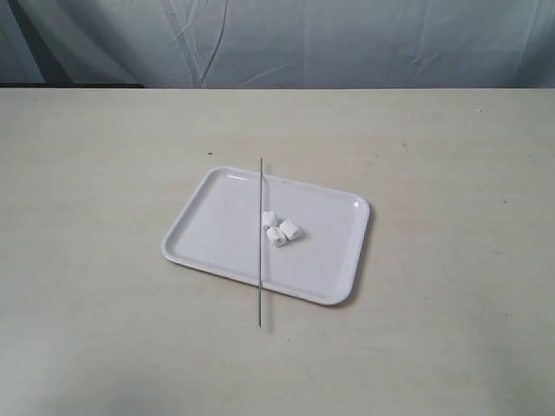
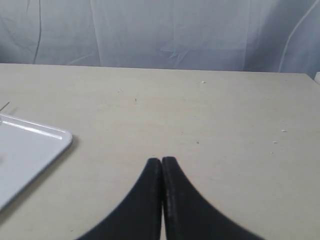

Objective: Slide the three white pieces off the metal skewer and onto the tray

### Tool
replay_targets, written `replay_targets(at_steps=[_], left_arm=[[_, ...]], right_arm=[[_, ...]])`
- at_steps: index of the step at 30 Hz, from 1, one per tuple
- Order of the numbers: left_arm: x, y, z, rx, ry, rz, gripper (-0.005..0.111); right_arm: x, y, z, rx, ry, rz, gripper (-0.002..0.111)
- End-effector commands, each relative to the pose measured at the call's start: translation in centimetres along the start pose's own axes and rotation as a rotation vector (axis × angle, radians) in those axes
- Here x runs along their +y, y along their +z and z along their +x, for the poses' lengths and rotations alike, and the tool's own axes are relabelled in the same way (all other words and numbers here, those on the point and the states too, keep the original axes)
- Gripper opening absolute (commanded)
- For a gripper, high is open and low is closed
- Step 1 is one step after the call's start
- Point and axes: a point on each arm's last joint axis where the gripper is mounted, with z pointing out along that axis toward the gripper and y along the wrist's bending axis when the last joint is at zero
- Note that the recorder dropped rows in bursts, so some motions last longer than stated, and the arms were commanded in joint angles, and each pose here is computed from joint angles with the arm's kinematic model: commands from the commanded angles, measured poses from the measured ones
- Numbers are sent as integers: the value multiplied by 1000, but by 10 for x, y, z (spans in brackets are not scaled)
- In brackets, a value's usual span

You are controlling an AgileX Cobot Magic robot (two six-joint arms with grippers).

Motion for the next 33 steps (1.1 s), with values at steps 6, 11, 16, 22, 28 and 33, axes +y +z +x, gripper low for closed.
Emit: replay_targets(at_steps=[6, 11, 16, 22, 28, 33], left_arm=[[0, 0, 1, -6, -5, -3, 0], [0, 0, 0, -8, -5, -3, 0], [0, 0, 0, -8, -5, -3, 0], [0, 0, 0, -8, -5, -3, 0], [0, 0, 0, -8, -5, -3, 0], [0, 0, 0, -8, -5, -3, 0]], right_arm=[[0, 0, 0, -12, -27, -3, -1], [0, 0, 0, -12, -27, -3, -1], [0, 0, 0, -12, -27, -3, -1], [0, 0, 0, -12, -27, -3, -1], [0, 0, 0, -12, -27, -3, -1], [0, 0, 0, -12, -27, -3, -1]])
